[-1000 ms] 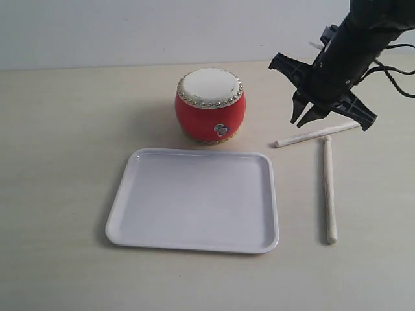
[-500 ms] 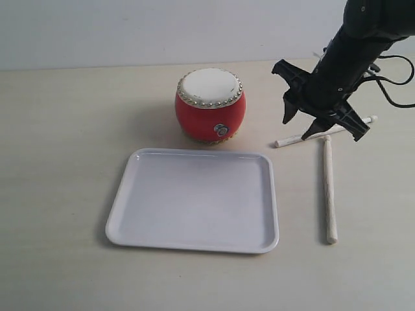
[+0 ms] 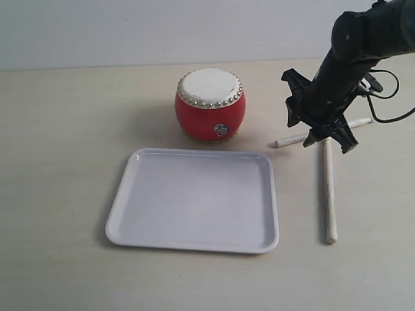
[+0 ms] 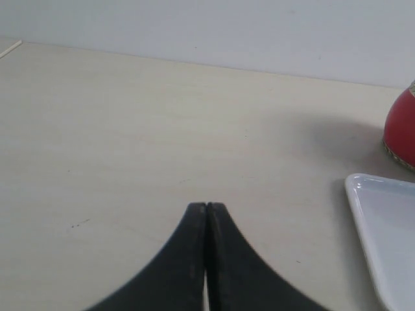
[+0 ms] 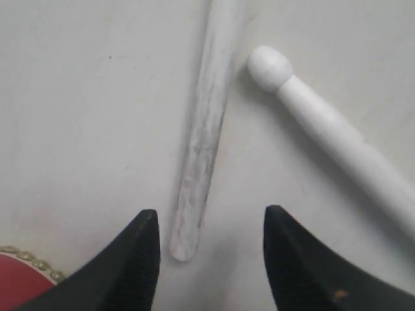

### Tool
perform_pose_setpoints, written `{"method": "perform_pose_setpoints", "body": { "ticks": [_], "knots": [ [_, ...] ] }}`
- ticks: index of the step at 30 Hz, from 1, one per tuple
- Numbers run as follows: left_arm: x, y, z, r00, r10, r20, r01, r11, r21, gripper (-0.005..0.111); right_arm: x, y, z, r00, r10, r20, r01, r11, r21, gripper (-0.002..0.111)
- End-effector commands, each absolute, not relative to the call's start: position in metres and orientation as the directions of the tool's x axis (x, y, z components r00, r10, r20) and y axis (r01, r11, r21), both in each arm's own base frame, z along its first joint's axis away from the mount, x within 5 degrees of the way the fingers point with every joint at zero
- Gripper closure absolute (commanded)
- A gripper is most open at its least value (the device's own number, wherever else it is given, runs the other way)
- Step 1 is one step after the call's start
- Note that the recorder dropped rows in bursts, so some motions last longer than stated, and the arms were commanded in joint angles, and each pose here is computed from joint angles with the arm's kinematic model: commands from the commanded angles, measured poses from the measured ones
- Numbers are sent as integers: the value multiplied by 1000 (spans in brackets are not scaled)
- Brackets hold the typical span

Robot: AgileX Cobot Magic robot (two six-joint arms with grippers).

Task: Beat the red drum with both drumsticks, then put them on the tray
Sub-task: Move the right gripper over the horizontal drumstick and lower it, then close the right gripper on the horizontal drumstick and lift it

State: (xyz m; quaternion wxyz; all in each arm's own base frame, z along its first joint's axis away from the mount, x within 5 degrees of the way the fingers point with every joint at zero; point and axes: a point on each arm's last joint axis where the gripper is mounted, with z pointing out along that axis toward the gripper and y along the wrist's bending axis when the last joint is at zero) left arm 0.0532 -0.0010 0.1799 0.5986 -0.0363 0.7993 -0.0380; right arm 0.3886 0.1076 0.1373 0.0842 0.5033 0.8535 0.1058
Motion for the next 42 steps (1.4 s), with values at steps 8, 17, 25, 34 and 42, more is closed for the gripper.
{"method": "perform_pose_setpoints", "body": {
  "ticks": [8, 17, 25, 34, 42],
  "knots": [
    [53, -1, 181, -266, -107, -958, -6, 994, -110, 107, 399, 107, 121, -387, 921, -37, 872, 379, 309, 61],
    [53, -1, 181, -266, -107, -958, -6, 994, -110, 107, 399, 107, 108, -378, 925, -29, 884, 370, 284, 63],
    [53, -1, 181, -266, -107, -958, -6, 994, -110, 107, 401, 103, 108, -400, 913, -81, 869, 406, 283, 75],
    [53, -1, 181, -266, -107, -958, -6, 994, -110, 107, 404, 105, 110, -455, 885, -102, 827, 462, 321, 108],
    [53, -1, 181, -266, -107, -958, -6, 994, -110, 107, 404, 105, 131, -462, 879, -118, 804, 472, 362, 108]
  ]
}}
